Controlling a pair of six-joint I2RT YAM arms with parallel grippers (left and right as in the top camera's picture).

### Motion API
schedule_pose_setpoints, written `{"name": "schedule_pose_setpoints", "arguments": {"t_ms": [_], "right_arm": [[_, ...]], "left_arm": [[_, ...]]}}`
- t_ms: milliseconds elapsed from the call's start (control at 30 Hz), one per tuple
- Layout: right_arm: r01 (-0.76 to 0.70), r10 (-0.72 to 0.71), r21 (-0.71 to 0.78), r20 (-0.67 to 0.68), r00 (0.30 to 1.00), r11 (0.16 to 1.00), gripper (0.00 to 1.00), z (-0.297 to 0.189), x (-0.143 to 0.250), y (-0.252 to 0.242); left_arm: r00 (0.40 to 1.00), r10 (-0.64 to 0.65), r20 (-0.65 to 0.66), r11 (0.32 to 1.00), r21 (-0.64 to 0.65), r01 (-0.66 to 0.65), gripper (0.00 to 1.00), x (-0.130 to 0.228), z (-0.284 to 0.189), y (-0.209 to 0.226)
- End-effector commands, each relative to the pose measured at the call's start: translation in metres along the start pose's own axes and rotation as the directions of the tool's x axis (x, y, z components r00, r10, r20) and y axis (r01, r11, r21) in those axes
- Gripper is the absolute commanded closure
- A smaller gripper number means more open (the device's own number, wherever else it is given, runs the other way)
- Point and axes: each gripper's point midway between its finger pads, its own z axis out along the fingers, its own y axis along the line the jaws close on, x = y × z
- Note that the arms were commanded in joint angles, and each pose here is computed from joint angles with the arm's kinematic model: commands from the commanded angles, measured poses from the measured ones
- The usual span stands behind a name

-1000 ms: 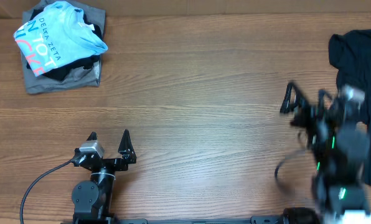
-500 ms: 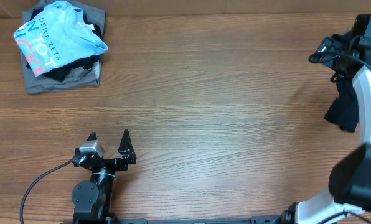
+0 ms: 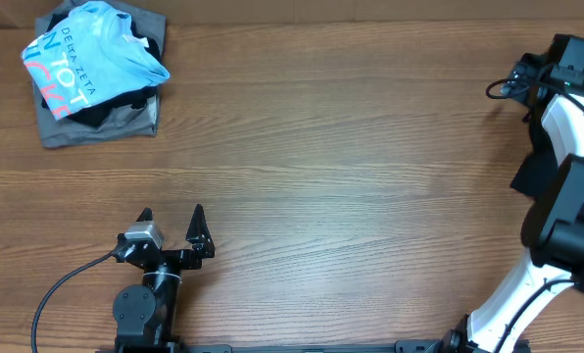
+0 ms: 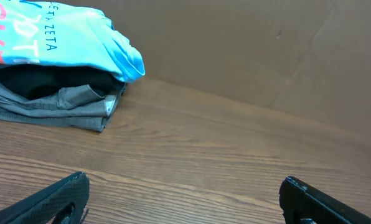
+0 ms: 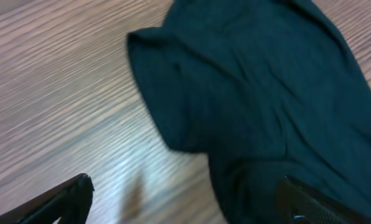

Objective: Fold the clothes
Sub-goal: 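Grasp the black T-shirt with the right gripper and lift it toward center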

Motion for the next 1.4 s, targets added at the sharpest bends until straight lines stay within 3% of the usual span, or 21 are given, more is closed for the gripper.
{"name": "schedule_pose_setpoints", "arguments": {"t_ms": [0, 400, 500, 600, 833, 1067, 1267, 1367], "right_arm": [[-0.017, 0.015, 0.03, 0.042, 0.999, 0.999, 0.05, 0.019, -0.009, -0.01], [-0.03, 0.029, 0.042, 0.038, 0.999, 0.999, 0.07, 0.074, 0.017, -0.014], [-0.031, 0.029, 0.043, 0.037, 0.999, 0.999, 0.11, 0.082, 0.022, -0.014], [-0.029, 0.027, 0.044, 0.029, 0.999, 0.999, 0.22, 0.088, 0.027, -0.014], [-0.025, 0.025, 0.047, 0.017, 1.0, 0.999, 0.25, 0.095, 0.035, -0.014], [-0.026, 0.025, 0.078, 0.023, 0.999, 0.997, 0.56, 0.095, 0.034, -0.019], [-0.028, 0.027, 0.113, 0.005, 1.0, 0.993, 0.92, 0.089, 0.026, -0.024], [-0.024, 0.025, 0.111, -0.007, 1.0, 0.994, 0.96, 0.081, 0.016, -0.023]], "left_arm": [[1.0, 0.02, 0.008, 1.0, -0.005, -0.02, 0.0, -0.001, 0.0, 0.001], [1.0, 0.02, 0.008, 1.0, -0.005, -0.02, 0.0, -0.001, 0.0, 0.001], [1.0, 0.02, 0.008, 1.0, -0.004, -0.02, 0.0, -0.001, 0.0, 0.001], [1.0, 0.02, 0.008, 1.0, -0.005, -0.02, 0.0, -0.001, 0.0, 0.001], [1.0, 0.02, 0.008, 1.0, -0.004, -0.02, 0.0, -0.001, 0.0, 0.001], [1.0, 0.02, 0.008, 1.0, -0.005, -0.02, 0.0, -0.001, 0.0, 0.001], [1.0, 0.02, 0.008, 1.0, -0.005, -0.02, 0.0, -0.001, 0.0, 0.001], [1.0, 0.02, 0.008, 1.0, -0.004, -0.02, 0.0, -0.001, 0.0, 0.001]]}}
